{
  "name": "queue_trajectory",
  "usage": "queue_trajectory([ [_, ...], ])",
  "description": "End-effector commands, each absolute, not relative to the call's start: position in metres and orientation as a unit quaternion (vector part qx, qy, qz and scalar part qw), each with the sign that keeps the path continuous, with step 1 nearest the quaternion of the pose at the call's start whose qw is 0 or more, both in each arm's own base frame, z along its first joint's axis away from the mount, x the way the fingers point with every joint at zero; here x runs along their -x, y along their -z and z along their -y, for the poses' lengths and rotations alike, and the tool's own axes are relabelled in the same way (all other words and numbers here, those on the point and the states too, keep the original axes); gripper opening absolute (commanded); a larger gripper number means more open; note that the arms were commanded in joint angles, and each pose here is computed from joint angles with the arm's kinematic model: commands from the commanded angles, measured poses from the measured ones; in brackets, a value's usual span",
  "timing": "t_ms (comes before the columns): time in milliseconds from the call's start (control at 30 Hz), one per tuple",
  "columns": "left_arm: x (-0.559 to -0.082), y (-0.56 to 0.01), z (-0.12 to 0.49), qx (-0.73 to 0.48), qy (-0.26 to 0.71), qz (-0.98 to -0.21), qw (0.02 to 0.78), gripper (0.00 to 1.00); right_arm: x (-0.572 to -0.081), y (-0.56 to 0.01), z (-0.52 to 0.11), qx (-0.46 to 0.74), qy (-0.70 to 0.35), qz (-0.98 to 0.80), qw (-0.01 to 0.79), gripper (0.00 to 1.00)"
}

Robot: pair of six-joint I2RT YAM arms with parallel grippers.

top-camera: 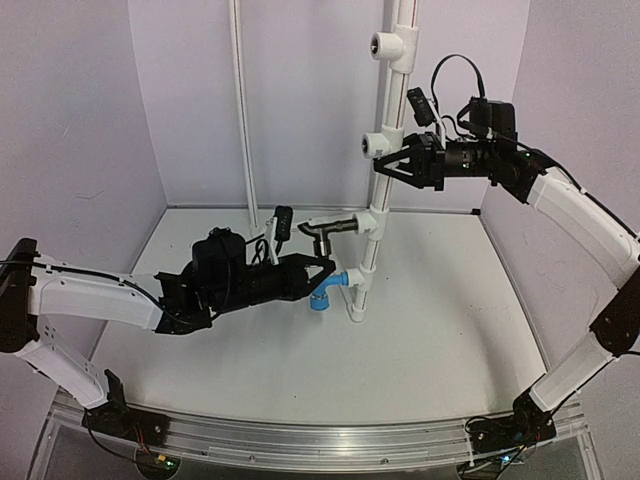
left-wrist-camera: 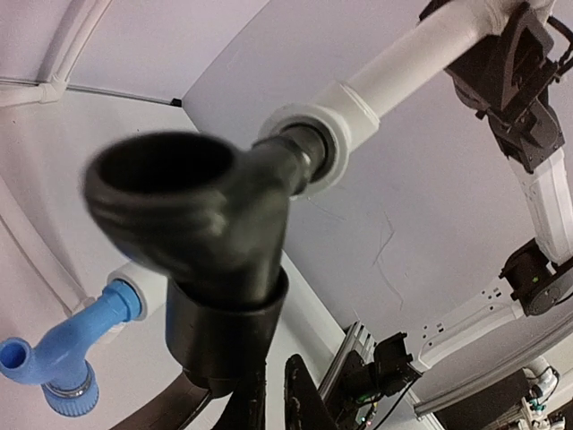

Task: Install the water faucets

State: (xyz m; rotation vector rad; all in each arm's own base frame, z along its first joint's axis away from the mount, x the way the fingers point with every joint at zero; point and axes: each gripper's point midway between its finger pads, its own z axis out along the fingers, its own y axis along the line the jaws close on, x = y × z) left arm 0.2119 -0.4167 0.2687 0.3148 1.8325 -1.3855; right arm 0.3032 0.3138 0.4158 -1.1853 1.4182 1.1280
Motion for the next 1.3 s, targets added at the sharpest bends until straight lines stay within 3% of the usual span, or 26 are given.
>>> queue_trajectory([
  [0,-0.233,-0.299,0.401,-0.071,0.575,-0.683,0.444,0.09,-0.318,-0.362,-0.303,0.417,-0.451,-0.685,0.392,0.0],
  [867,-0.26,-0.259,0.4,-0.064,0.574,-0.69,0.437,0.08,-0.316,-0.363,-0.302,0.418,-0.451,-0.684,0.393,0.0],
  [1267,-0.276,-0.275,0.4,-0.057,0.581,-0.673,0.454,0.08,-0.314,-0.359,-0.302,0.418,-0.453,-0.685,0.388,0.0],
])
